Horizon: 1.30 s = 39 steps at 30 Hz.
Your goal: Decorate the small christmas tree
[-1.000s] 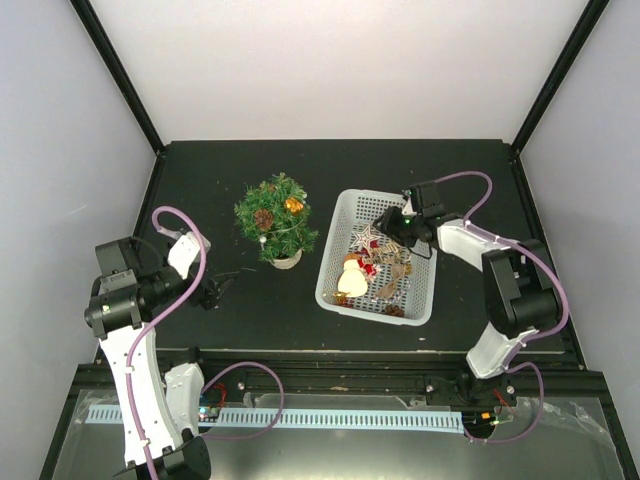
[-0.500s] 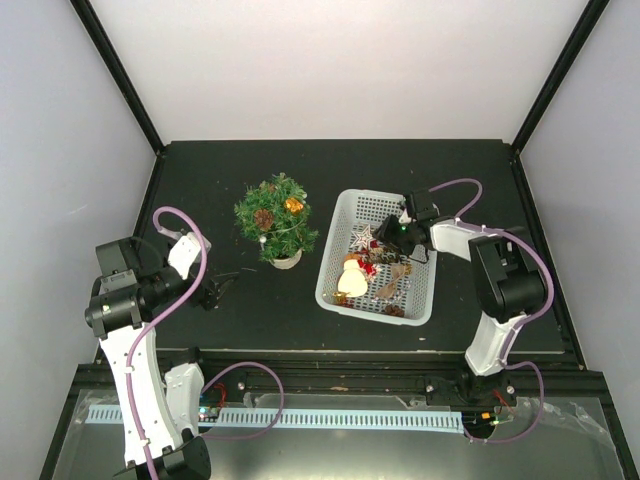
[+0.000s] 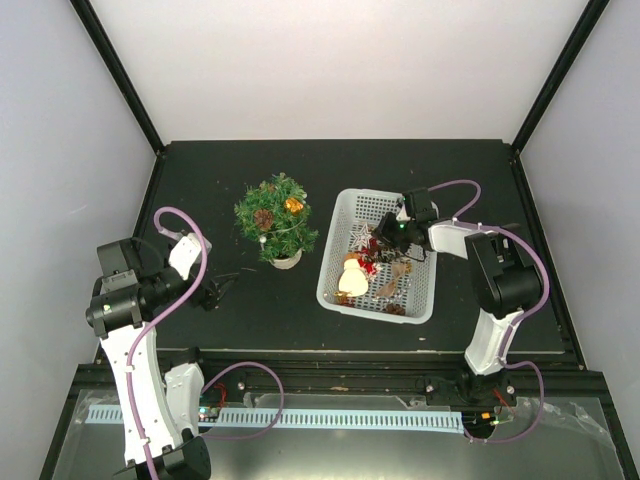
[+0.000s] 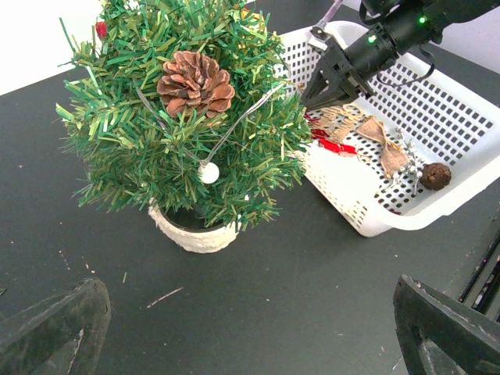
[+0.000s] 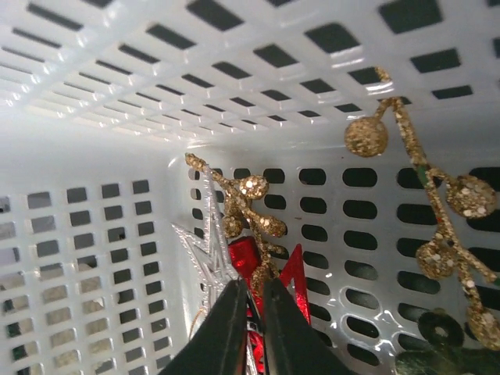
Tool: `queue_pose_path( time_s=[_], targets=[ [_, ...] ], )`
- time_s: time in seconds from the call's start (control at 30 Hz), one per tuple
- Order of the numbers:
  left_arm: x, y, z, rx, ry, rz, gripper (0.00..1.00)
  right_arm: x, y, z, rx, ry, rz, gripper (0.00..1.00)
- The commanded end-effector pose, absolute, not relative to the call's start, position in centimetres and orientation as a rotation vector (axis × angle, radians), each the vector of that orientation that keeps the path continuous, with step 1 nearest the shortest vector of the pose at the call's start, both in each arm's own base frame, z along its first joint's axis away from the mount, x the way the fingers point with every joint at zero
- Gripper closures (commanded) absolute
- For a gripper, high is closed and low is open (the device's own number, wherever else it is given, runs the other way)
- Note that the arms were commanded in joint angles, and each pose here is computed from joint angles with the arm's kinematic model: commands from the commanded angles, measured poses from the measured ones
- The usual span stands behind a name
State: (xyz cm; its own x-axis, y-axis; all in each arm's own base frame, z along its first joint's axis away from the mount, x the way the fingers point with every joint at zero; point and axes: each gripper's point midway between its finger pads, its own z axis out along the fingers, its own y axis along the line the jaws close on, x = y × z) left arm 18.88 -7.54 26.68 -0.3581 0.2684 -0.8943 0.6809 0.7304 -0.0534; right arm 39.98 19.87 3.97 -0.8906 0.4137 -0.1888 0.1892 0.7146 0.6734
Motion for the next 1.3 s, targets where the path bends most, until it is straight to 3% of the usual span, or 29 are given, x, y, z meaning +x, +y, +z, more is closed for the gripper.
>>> queue_pose_path(
  time_s=[0.0,0.27,0.87,1.1,1.27],
  targets=[
    [19.0,-7.6,26.7,0.752,1.922,-0.503,0.01,40.4,20.0,4.0,0.467,2.569,1.006,0.97],
    [19.0,-7.5,26.6,0.75,1.926,-0.5,0.01,40.4,19.8,6.3,0.391,2.516,0.993,0.99],
    [18.7,-7.6,26.8,0.748,1.907,-0.481,0.01,37.9,19.7,18.2,0.002,2.188,0.907,0.99],
    [18.7,-7.7,27.0,0.74,1.893,-0.479,0.01,33.4,25.8,27.8,-0.44,1.856,0.759,0.99],
    [18.9,-7.4,26.4,0.725,1.899,-0.464,0.01,31.6,27.5,34.2,-0.484,1.694,0.814,0.99]
  ],
)
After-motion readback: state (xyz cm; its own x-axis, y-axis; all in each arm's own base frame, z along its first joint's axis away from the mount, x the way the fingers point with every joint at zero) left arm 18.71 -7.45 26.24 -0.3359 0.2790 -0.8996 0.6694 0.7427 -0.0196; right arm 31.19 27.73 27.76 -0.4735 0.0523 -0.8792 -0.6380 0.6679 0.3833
